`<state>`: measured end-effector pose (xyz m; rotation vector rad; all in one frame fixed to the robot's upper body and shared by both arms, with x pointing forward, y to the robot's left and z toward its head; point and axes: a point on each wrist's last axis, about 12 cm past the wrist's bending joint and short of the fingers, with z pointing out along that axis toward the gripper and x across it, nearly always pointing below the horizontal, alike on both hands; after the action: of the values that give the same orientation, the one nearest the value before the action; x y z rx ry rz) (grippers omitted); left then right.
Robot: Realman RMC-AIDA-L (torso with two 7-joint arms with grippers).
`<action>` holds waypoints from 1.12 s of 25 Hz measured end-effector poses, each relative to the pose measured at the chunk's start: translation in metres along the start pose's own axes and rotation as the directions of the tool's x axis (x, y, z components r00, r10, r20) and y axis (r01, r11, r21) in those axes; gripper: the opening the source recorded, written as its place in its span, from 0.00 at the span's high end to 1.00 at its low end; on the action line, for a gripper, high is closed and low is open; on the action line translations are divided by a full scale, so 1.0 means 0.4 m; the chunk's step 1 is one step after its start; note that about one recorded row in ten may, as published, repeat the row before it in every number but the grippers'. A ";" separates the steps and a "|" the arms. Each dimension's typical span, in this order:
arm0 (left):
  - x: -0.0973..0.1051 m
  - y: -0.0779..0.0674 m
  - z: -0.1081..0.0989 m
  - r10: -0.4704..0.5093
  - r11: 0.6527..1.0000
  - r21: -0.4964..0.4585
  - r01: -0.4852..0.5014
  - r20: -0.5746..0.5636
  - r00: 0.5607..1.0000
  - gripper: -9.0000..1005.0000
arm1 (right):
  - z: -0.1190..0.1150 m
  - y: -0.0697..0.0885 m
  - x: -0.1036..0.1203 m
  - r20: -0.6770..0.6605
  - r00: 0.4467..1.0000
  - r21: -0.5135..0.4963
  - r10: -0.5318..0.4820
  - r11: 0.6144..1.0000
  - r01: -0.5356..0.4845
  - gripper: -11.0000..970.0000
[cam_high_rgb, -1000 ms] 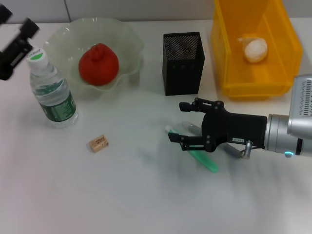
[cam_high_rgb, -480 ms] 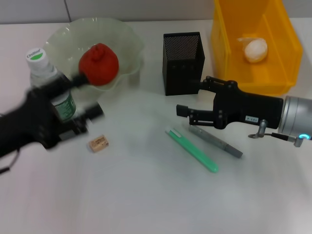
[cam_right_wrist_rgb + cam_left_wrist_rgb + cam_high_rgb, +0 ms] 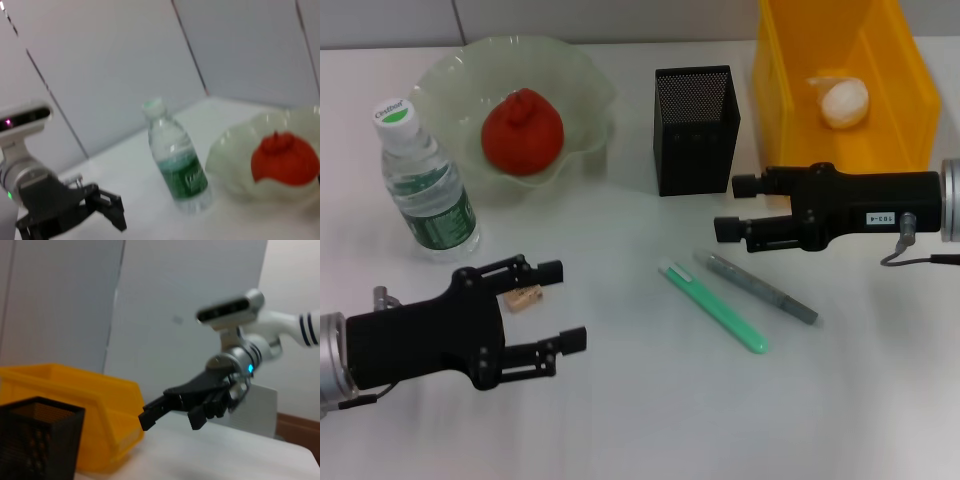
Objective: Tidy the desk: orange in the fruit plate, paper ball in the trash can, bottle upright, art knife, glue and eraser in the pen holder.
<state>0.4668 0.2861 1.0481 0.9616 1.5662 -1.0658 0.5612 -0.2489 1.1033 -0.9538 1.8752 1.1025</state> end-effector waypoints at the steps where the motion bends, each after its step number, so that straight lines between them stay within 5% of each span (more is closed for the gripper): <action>1: 0.000 0.000 0.000 0.000 1.000 0.000 0.000 0.000 1.000 0.21 | 0.000 0.000 0.000 0.000 1.000 0.000 0.000 1.000 0.000 0.14; 12: 0.000 0.005 0.007 0.010 1.000 0.030 -0.009 -0.043 0.999 0.21 | -0.003 0.004 -0.096 -0.240 0.971 0.001 0.008 1.000 -0.009 0.14; 28: 0.006 0.012 0.021 0.017 1.000 0.023 -0.015 -0.074 0.997 0.21 | 0.091 0.003 -0.194 -0.598 0.800 0.064 -0.052 0.992 0.112 0.14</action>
<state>0.4732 0.2797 1.0436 1.0375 1.6070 -1.0494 0.6031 -0.1980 1.1583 -1.4317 2.3278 0.6847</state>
